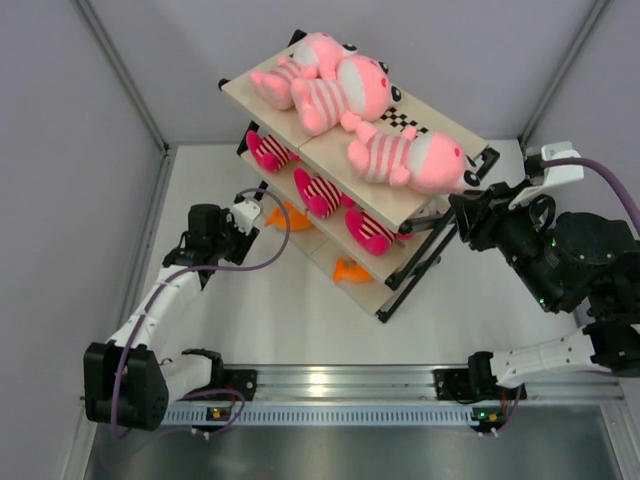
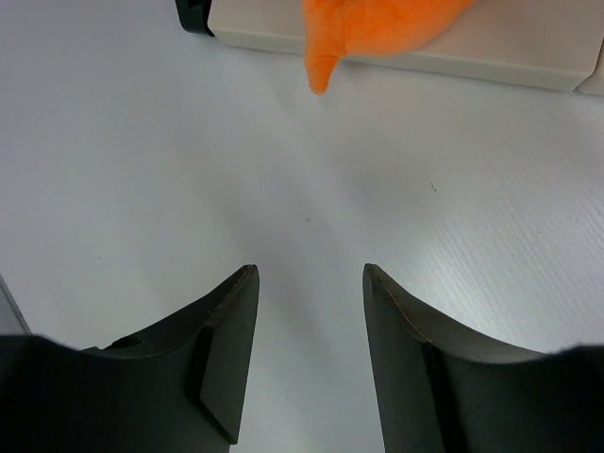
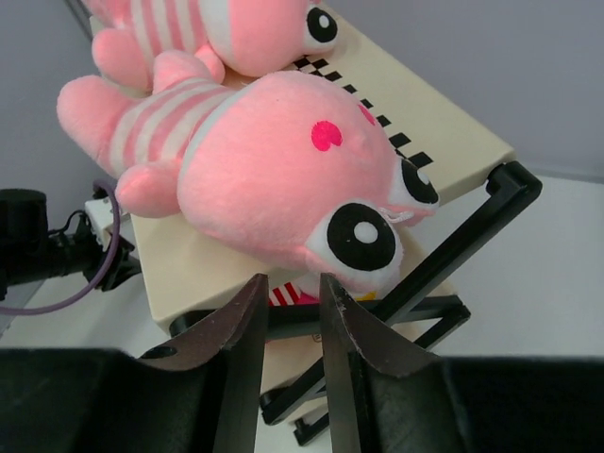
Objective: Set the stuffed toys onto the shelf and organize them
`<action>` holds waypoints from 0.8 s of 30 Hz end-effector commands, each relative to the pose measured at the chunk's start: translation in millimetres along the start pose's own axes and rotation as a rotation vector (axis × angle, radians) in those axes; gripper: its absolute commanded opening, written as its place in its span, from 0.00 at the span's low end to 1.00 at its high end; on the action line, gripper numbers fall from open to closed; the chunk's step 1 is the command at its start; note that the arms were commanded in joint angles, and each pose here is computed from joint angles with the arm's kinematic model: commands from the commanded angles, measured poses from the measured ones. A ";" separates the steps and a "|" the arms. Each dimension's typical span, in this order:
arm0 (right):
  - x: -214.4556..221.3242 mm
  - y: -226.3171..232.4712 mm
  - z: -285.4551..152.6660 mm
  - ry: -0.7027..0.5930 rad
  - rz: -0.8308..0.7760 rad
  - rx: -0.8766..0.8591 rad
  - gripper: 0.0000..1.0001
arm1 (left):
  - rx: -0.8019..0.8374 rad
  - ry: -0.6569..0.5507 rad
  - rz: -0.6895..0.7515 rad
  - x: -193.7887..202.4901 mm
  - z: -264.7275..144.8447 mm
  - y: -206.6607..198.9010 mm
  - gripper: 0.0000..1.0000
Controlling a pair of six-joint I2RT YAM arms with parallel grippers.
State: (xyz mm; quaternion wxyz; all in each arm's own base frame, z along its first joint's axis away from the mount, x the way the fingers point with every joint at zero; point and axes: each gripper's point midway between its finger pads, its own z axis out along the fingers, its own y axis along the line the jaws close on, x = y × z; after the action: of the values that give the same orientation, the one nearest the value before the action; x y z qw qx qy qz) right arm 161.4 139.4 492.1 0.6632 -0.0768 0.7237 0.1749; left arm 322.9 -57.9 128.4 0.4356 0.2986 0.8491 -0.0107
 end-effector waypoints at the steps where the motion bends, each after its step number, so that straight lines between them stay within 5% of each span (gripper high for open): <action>1: -23.5 -12.2 2.9 -0.088 0.062 0.096 0.29 | -0.023 -0.022 -0.009 -4.3 -4.7 3.4 0.54; 13: -13.0 -12.3 38.9 -0.051 -0.087 0.261 0.28 | -0.042 -0.033 0.002 -6.0 -9.8 6.1 0.54; 24: -12.9 -47.5 48.1 -0.074 -0.036 0.389 0.32 | -0.038 -0.038 0.000 -6.8 -10.8 4.9 0.54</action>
State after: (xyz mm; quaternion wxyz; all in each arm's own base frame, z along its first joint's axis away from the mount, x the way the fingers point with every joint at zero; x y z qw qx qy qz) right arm 224.9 129.8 483.1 0.6867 0.0157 0.7267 0.0041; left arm 320.8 -54.8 136.2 0.4470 0.2948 0.8446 -0.0013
